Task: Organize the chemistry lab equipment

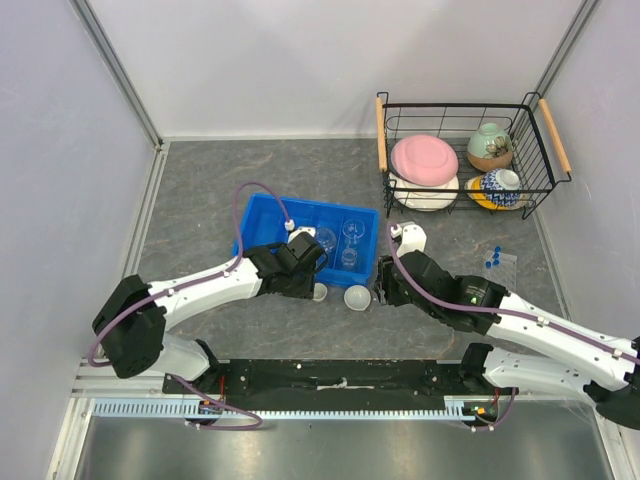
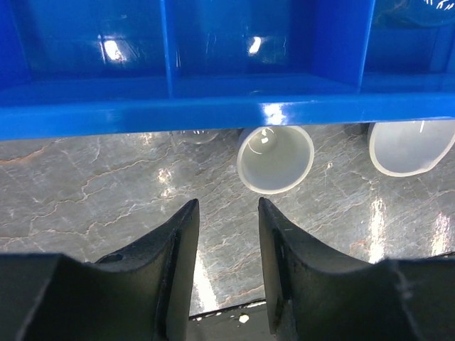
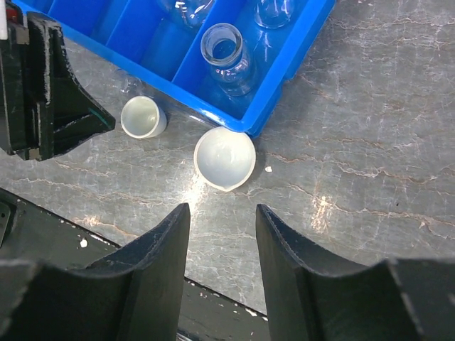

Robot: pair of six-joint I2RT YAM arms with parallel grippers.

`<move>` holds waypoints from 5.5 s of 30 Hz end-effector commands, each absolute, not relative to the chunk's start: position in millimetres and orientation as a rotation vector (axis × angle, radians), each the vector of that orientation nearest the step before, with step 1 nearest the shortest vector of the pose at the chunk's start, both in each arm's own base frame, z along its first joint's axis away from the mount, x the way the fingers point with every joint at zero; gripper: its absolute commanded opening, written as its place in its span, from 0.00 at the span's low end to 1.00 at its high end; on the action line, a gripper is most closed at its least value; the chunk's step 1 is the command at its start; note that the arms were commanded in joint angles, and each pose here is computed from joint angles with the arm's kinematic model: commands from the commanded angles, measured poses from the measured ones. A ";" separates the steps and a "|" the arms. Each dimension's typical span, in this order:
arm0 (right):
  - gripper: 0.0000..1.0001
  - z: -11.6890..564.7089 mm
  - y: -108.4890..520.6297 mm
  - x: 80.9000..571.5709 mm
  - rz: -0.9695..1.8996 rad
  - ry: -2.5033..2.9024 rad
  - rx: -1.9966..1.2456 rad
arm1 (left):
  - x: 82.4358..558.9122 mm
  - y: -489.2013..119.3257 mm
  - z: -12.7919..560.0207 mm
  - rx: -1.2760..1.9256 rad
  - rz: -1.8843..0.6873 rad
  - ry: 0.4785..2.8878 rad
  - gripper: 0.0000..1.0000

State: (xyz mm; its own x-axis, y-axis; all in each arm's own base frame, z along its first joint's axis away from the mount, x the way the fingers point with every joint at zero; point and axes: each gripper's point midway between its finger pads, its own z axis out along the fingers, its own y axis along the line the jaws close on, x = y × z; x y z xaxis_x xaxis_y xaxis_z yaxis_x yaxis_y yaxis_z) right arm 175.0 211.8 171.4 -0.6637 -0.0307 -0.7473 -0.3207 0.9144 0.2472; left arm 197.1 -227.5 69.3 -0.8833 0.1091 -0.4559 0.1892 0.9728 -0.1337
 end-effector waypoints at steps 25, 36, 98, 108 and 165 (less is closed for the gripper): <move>0.49 179.5 204.4 170.7 0.491 2.232 -0.220 | 217.0 -262.9 40.8 0.155 -0.283 2.676 0.44; 0.47 176.5 203.8 169.1 0.497 2.242 -0.210 | 210.0 -248.4 42.7 0.153 -0.255 2.673 0.05; 0.48 73.3 238.5 170.4 0.781 2.203 0.071 | 401.7 -177.7 98.0 -0.184 -0.200 2.580 0.02; 0.49 66.9 244.6 178.1 0.753 2.192 0.058 | 429.3 -180.0 83.0 -0.200 -0.218 2.564 0.02; 0.00 41.1 239.8 193.8 0.561 2.222 0.076 | 426.3 -181.1 95.7 -0.229 -0.316 2.566 0.85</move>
State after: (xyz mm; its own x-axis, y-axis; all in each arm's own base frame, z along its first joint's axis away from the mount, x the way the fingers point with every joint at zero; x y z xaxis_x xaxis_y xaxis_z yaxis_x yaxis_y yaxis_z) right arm 192.5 235.5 23.5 -0.6717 0.2585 -0.6942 -0.1057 0.8941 0.4352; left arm 435.6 -186.4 74.8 -0.8495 -0.2104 -0.4839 -0.0898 0.9613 -0.2604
